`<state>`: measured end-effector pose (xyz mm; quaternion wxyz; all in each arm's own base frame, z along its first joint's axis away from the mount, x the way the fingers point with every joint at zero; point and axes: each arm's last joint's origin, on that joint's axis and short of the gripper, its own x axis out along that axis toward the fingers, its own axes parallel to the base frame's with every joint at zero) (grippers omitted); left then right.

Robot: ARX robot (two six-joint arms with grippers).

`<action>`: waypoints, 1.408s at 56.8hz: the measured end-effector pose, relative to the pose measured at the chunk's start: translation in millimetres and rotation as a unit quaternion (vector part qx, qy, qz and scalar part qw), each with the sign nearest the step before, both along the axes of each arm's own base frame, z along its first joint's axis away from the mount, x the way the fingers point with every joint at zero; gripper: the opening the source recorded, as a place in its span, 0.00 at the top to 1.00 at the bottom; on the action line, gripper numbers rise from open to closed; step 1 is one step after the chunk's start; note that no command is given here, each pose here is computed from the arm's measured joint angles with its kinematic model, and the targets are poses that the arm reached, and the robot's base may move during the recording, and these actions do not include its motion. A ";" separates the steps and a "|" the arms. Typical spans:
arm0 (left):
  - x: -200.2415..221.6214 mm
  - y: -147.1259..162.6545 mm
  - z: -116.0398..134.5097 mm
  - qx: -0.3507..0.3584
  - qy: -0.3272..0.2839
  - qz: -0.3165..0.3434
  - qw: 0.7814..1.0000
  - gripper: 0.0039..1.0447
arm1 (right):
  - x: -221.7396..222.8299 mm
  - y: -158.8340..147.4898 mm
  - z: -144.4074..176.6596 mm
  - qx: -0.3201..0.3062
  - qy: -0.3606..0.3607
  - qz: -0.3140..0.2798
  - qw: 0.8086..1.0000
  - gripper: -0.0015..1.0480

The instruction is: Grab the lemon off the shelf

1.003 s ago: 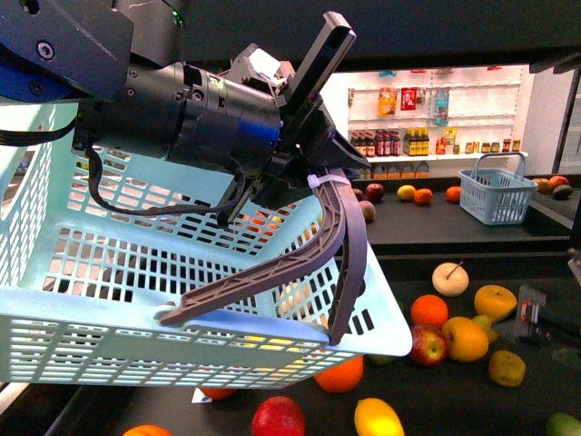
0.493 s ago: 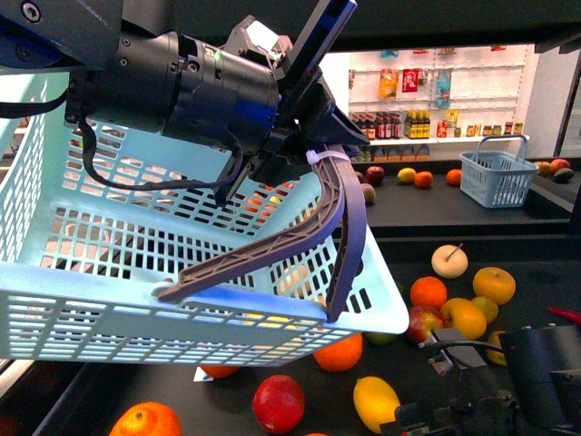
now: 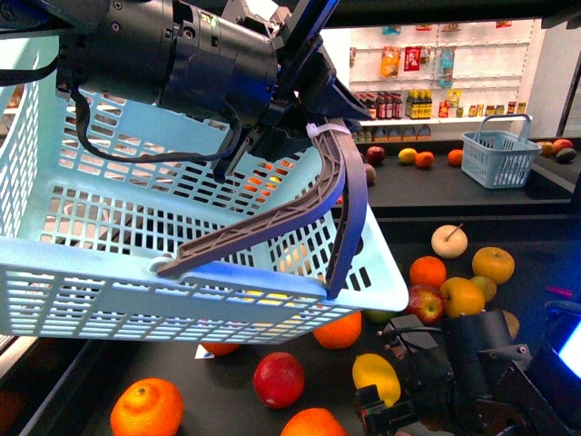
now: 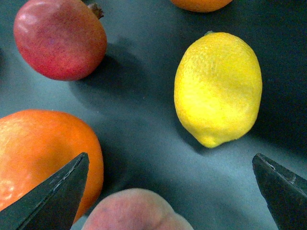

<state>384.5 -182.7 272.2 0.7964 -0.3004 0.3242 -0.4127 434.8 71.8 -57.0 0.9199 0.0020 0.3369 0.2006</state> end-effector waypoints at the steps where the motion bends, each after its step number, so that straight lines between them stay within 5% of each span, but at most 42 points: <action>1: 0.0 0.0 0.0 0.000 0.000 0.000 1.000 0.92 | 2.9 0.9 -1.8 -0.002 0.001 -0.003 1.000 0.02; 32: 0.0 0.0 0.0 0.000 0.000 0.000 1.000 0.92 | 48.2 27.2 -25.7 -0.038 0.011 -0.047 0.998 0.02; 40: 0.0 0.0 0.0 0.000 0.000 0.000 1.000 0.92 | 53.7 29.9 -31.8 -0.059 0.003 -0.049 0.997 0.30; 50: 0.0 0.0 0.0 0.000 0.000 0.000 1.000 0.92 | 53.6 25.3 -31.3 -0.064 -0.006 -0.055 0.996 0.36; 65: 0.0 0.0 0.0 0.000 0.000 0.000 1.000 0.92 | 41.3 -11.0 -6.7 -0.053 -0.022 -0.079 0.995 0.37; 80: 0.0 0.0 0.0 0.000 0.000 0.000 1.000 0.92 | 21.1 -83.4 48.3 -0.064 -0.074 -0.120 0.988 0.38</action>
